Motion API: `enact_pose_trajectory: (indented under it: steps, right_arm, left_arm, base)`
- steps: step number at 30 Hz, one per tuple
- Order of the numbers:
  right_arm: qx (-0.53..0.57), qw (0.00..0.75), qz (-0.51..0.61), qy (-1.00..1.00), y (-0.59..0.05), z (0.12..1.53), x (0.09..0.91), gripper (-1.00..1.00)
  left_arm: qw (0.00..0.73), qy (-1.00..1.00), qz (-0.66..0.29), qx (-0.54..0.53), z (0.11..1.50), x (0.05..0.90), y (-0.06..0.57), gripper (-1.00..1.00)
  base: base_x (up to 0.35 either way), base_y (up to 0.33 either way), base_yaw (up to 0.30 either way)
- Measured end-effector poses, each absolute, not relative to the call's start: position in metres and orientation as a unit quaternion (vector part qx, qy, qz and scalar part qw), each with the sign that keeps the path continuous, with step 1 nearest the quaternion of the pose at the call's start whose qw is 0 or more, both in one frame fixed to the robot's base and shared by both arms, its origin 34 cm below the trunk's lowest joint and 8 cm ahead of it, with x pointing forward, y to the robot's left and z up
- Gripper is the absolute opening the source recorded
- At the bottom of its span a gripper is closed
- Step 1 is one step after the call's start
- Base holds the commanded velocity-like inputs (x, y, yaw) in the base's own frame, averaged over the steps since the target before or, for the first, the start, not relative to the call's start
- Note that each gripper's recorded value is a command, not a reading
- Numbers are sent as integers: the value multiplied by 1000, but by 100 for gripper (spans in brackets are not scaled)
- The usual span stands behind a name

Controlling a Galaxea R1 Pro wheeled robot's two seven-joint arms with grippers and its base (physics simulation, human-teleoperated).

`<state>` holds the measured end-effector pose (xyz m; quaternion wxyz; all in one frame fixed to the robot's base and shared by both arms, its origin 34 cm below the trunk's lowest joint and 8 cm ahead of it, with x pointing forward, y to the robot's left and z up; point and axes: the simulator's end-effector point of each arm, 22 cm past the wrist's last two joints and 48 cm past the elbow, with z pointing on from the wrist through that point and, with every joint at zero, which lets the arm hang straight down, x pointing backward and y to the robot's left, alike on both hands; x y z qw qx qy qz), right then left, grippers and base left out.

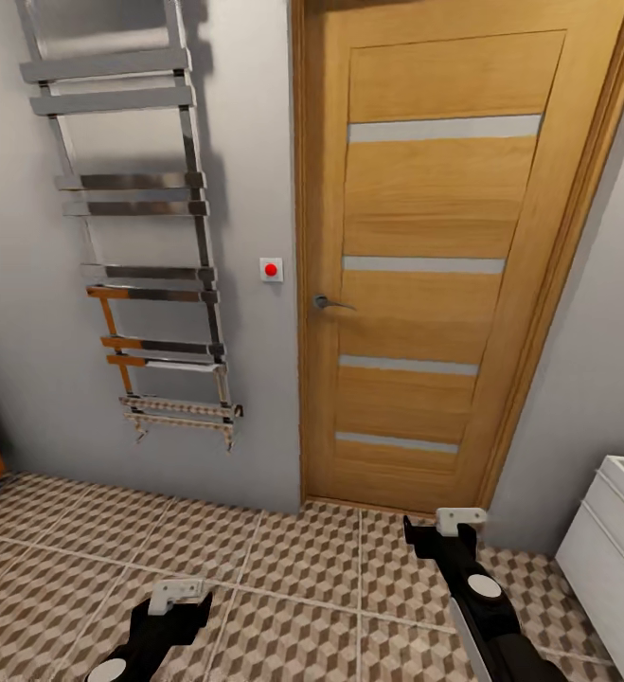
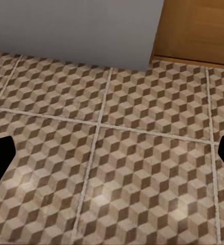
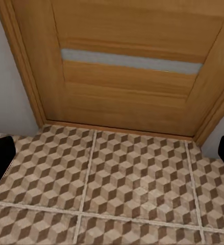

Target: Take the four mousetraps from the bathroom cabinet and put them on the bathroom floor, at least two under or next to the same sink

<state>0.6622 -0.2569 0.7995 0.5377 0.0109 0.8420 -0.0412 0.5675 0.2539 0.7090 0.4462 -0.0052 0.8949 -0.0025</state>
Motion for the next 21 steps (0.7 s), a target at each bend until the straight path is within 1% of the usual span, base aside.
enact_pose_trajectory:
  steps: [21]
  right_arm:
    - [11, 539, -41, 841, -256, 800, 663, 100]
  left_arm:
    - [440, 898, -4, -5, 703, 564, 253, 100]
  base:
    - [0, 0, 259]
